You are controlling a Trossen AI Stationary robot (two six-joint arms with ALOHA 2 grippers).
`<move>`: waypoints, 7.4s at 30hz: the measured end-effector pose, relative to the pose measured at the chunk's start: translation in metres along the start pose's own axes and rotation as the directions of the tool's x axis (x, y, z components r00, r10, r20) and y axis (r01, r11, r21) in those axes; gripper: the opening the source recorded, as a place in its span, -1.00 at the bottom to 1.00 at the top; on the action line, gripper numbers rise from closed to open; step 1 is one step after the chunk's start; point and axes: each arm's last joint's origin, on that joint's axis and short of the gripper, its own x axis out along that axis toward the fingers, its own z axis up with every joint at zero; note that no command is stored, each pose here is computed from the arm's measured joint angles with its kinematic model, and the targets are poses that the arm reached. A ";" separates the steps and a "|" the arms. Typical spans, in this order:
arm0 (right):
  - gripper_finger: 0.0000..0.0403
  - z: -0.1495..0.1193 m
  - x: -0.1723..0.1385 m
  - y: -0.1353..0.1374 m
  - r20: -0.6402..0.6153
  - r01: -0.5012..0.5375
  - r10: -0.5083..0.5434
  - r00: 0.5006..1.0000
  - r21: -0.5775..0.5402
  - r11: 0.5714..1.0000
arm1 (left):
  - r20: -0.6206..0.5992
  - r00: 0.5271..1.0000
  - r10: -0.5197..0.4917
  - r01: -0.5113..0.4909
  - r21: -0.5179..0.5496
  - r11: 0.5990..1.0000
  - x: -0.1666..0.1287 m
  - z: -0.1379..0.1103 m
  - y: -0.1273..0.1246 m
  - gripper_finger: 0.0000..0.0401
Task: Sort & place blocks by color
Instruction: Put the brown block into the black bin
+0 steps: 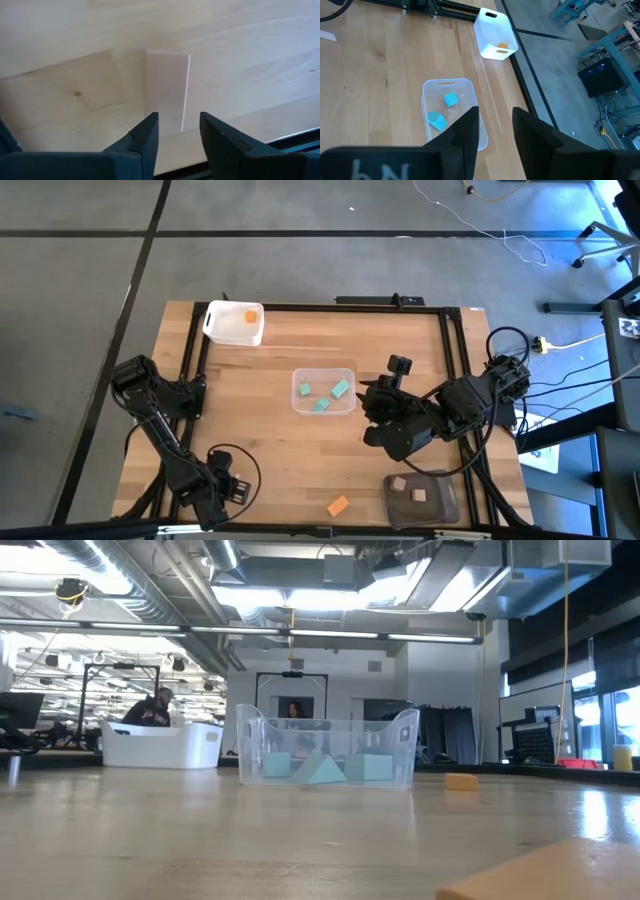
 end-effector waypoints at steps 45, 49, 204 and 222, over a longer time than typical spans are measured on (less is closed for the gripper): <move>-0.41 0.006 0.000 0.007 -0.005 -0.179 0.179 0.984 0.009 0.984 | 0.086 0.995 0.043 -0.045 0.028 0.999 0.005 0.012 -0.002 0.28; -0.41 0.008 0.001 0.011 -0.036 -0.342 0.341 0.939 -0.008 0.940 | 0.073 0.995 0.069 -0.072 0.033 0.997 0.014 0.009 -0.003 0.28; -0.04 0.056 0.127 0.043 0.348 -0.224 0.576 0.740 -0.680 0.699 | -0.288 0.549 -0.785 0.713 0.651 0.260 -0.179 0.170 -0.062 -0.40; -0.04 0.060 0.135 0.032 0.365 -0.308 0.700 0.613 -0.706 0.638 | -0.325 0.537 -0.778 0.712 0.669 0.212 -0.180 0.171 -0.063 -0.40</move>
